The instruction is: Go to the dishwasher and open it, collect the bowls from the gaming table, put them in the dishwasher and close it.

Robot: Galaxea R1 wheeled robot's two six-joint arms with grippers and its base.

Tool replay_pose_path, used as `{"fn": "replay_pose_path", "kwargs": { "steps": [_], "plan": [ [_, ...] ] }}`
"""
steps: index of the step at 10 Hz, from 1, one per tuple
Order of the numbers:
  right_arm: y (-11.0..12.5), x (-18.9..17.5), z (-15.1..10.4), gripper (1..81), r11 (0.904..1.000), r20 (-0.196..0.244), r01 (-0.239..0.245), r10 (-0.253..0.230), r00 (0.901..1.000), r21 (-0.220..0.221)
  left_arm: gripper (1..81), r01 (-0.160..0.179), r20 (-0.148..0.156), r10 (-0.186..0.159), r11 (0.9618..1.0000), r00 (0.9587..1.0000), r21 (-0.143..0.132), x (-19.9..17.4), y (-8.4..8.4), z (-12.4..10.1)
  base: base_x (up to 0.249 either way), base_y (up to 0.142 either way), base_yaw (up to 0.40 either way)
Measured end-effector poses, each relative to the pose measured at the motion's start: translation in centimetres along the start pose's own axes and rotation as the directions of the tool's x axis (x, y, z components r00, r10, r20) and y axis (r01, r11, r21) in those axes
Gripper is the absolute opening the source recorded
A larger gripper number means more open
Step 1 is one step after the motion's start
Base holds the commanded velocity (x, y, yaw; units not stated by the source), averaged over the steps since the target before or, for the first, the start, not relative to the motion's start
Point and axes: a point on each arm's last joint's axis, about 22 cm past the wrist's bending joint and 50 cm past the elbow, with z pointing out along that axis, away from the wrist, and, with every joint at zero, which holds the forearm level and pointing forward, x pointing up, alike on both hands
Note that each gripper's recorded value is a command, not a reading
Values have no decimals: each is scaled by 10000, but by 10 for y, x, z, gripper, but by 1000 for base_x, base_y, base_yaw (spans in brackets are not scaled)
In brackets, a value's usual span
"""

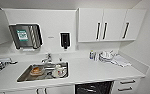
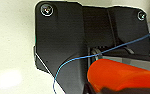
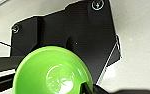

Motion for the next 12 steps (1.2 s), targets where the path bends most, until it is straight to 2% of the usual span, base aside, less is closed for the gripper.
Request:
{"fn": "replay_pose_path", "kwargs": {
  "steps": [2,8,10,12],
  "plan": [
    [-1,6,0,10,10000,-64,8,-8,10000,16,10,2,14,-2,10000,10000,-1,0,0,0,35,0,0],
    [-4,-4,0,10,9999,132,-24,22,9999,119,10,7,43,-7,10000,10000,-14,-3,0,0,0,0,0],
    [-9,-4,-5,10,9991,155,-40,34,9999,422,10,-54,46,54,10000,10000,-52,-3,-3,-2,0,0,0],
    [-15,-3,-17,10,9956,206,-87,68,9998,933,10,-153,87,156,9994,9998,-322,-5,0,-4,0,0,0]
  ]
}}
